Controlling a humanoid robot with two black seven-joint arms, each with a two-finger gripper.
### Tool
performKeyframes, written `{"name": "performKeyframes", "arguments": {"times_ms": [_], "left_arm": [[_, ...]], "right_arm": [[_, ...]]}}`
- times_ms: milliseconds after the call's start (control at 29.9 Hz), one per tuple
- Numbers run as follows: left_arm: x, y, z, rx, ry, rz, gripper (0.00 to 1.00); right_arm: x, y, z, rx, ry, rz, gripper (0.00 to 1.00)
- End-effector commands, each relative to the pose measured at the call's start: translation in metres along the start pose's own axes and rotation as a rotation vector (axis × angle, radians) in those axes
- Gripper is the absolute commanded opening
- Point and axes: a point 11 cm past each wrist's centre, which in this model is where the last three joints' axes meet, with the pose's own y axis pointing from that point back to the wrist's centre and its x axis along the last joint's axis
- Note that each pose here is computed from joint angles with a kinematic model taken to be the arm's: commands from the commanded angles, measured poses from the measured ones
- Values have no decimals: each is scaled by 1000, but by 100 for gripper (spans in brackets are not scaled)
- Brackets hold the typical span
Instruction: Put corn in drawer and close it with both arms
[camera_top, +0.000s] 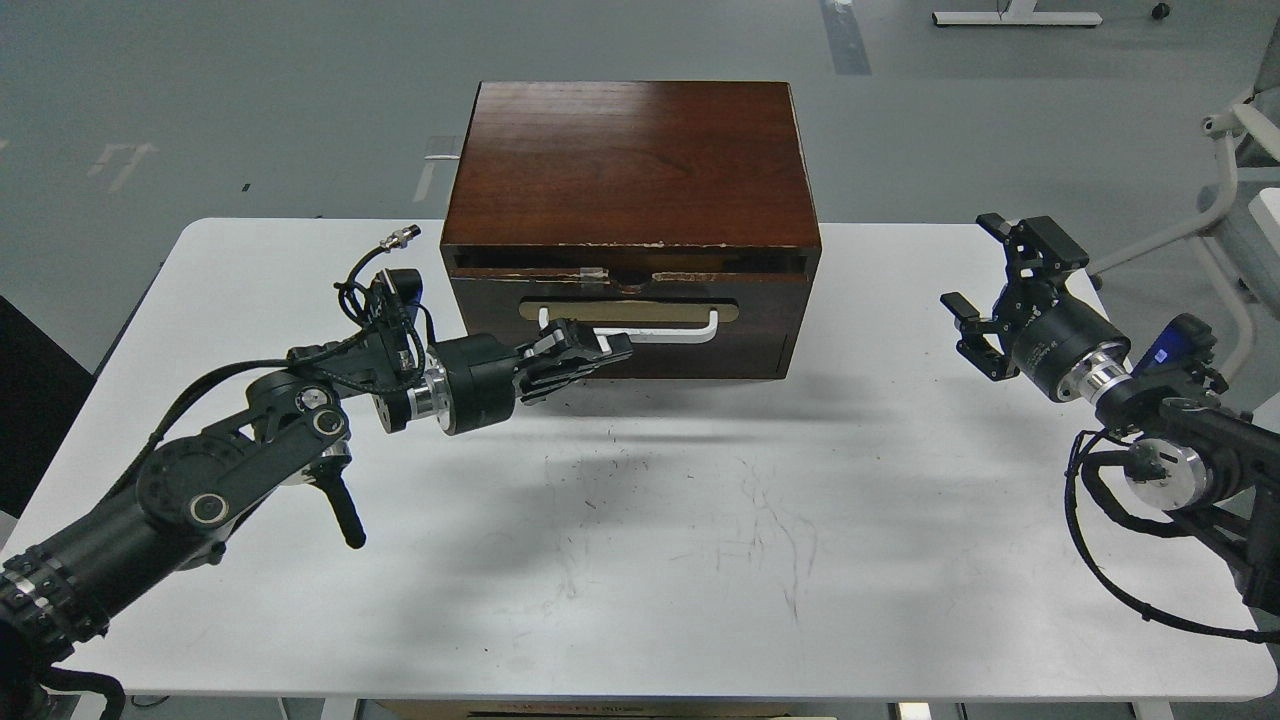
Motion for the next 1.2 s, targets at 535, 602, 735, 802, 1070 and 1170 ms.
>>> {"name": "performKeyframes", "arguments": {"times_ms": [535, 602, 735, 802, 1070, 1170], "left_arm": [[10, -4, 6, -18, 23, 12, 0], [10, -2, 9, -37, 52, 10, 0], [14, 9, 14, -71, 92, 26, 27], [19, 17, 26, -122, 134, 40, 82], [75, 82, 40, -284, 314, 225, 99], [96, 113, 43, -320, 332, 302, 98]], "right_arm": [[-1, -1, -1, 6, -3, -1, 100], [-3, -2, -1, 7, -7, -4, 100], [-5, -3, -2, 12, -11, -7, 100], [-5, -3, -2, 13, -11, -7, 100], [-3, -3, -6, 23, -12, 2, 100], [-1, -5, -13, 48, -24, 10, 100]]}}
